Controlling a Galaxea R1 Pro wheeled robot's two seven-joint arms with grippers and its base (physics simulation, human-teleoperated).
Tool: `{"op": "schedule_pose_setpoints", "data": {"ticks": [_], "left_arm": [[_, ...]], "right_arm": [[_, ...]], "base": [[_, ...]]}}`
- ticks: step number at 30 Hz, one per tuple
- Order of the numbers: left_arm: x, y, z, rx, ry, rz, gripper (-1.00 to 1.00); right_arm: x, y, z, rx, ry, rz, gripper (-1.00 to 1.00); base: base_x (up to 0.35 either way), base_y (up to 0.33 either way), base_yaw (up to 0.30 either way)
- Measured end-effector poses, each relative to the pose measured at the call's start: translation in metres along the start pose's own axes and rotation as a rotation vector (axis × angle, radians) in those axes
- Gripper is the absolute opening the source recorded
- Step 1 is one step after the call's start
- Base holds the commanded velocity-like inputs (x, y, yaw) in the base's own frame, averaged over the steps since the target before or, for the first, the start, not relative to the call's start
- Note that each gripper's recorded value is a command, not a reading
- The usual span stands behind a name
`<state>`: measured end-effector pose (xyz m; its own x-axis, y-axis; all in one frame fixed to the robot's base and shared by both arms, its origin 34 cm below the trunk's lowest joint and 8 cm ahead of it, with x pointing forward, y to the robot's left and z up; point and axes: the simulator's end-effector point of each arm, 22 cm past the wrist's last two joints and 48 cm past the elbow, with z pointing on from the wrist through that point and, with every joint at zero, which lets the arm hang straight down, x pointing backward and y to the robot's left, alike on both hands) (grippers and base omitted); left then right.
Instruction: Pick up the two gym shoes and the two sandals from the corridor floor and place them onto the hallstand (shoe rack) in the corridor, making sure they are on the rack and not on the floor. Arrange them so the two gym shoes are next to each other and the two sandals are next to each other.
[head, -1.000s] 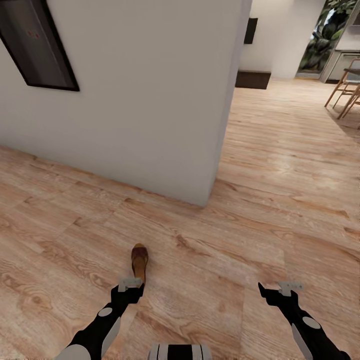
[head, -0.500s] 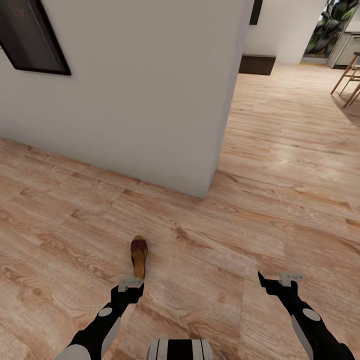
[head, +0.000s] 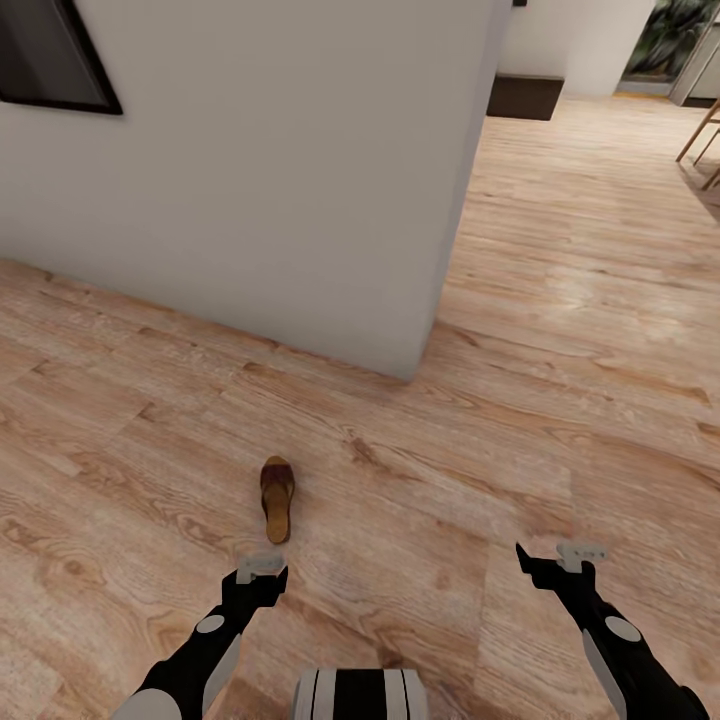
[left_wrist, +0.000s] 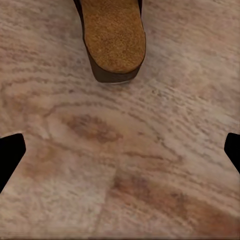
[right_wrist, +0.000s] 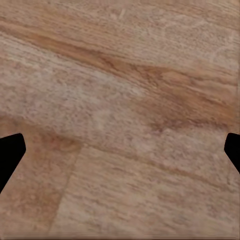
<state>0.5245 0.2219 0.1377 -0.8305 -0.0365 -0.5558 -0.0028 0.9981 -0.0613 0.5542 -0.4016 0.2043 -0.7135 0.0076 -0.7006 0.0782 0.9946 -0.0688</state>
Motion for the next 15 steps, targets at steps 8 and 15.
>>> {"op": "schedule_pose_setpoints", "data": {"ticks": [8,15], "left_arm": [[0.018,0.002,0.006,-0.002,0.032,-0.001,1.0],[0.019,0.001,0.007,-0.001,0.03,-0.001,1.0]], "right_arm": [[0.018,0.0,0.004,0.0,0.032,-0.004,1.0],[0.021,0.0,0.005,0.0,0.036,-0.004,1.0]], "base": [[0.0,0.0,0.0],[0.0,0.0,0.0]]}}
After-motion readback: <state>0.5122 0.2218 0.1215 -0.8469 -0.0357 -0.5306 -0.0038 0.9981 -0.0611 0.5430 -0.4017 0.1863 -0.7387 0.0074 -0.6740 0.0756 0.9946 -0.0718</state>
